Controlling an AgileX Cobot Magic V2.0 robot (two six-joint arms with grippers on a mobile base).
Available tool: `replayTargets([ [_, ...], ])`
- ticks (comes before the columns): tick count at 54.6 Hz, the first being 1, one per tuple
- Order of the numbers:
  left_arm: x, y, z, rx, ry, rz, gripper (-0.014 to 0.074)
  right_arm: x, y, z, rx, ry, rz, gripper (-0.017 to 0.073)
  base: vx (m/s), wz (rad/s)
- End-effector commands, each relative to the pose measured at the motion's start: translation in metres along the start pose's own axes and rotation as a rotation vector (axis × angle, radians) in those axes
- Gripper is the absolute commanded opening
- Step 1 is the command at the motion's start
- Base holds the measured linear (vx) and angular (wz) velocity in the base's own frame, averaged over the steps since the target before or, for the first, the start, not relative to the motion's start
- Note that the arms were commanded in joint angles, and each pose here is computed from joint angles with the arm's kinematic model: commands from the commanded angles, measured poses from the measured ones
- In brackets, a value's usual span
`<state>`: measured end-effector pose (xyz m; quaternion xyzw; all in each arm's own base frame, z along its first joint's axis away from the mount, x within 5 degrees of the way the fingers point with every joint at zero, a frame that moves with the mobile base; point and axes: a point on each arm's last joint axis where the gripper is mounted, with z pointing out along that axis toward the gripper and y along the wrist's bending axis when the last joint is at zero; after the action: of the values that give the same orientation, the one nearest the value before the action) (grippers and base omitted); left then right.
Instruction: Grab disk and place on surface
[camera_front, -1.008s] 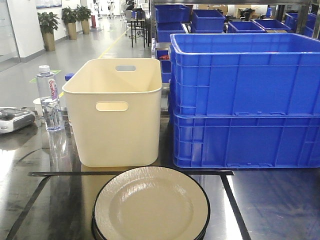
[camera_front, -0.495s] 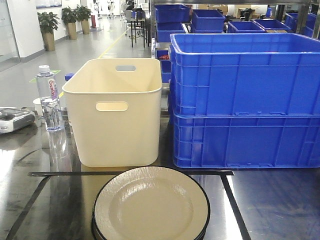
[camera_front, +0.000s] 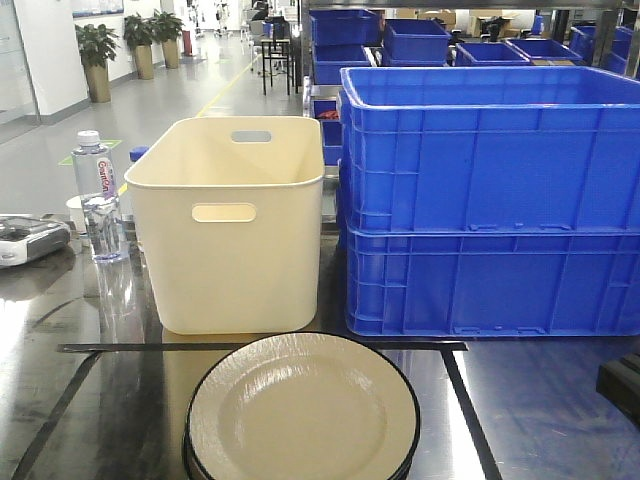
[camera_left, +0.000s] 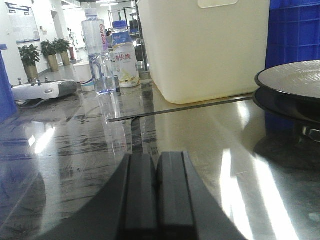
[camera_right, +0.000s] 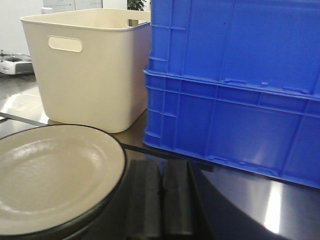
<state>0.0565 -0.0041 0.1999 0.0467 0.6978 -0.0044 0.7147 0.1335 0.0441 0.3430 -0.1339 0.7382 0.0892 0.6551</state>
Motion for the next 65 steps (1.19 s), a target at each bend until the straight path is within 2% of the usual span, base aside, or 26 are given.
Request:
replayTargets([
  [1, 0.000, 0.000, -0.001, -0.004, -0.074, -0.005, -0.0001, -0.010, -0.011, -0.009, 0.079, -0.112, -0.014, -0.0012, 0.00, 0.00],
  [7, 0.000, 0.000, -0.001, -0.004, -0.074, -0.005, -0.0001, 0.014, -0.024, -0.026, 0.215, -0.129, -0.011, -0.0012, 0.00, 0.00],
  [12, 0.000, 0.000, -0.001, -0.004, -0.074, -0.005, -0.0001, 0.048, -0.027, -0.046, 0.316, -0.157, -0.055, -0.0012, 0.00, 0.00],
  [15, 0.000, 0.000, -0.001, -0.004, -0.074, -0.005, -0.0001, 0.074, -0.025, -0.052, 0.345, -0.148, -0.075, -0.0012, 0.00, 0.00],
  [21, 0.000, 0.000, -0.001, -0.004, -0.074, -0.005, -0.0001, 0.115, -0.020, -0.061, 0.371, -0.149, -0.067, -0.0012, 0.00, 0.00],
  [29, 0.000, 0.000, -0.001, -0.004, -0.074, -0.005, -0.0001, 0.144, -0.015, -0.069, 0.379, -0.199, -0.077, -0.0012, 0.00, 0.00],
  [43, 0.000, 0.000, -0.001, -0.004, -0.075, -0.005, -0.0001, 0.147, -0.014, -0.071, 0.378, -0.195, -0.012, -0.0012, 0.00, 0.00],
  [65, 0.000, 0.000, 0.000, -0.004, -0.074, -0.005, -0.0001, 0.147, -0.014, -0.071, 0.378, -0.194, -0.015, -0.0012, 0.00, 0.00],
])
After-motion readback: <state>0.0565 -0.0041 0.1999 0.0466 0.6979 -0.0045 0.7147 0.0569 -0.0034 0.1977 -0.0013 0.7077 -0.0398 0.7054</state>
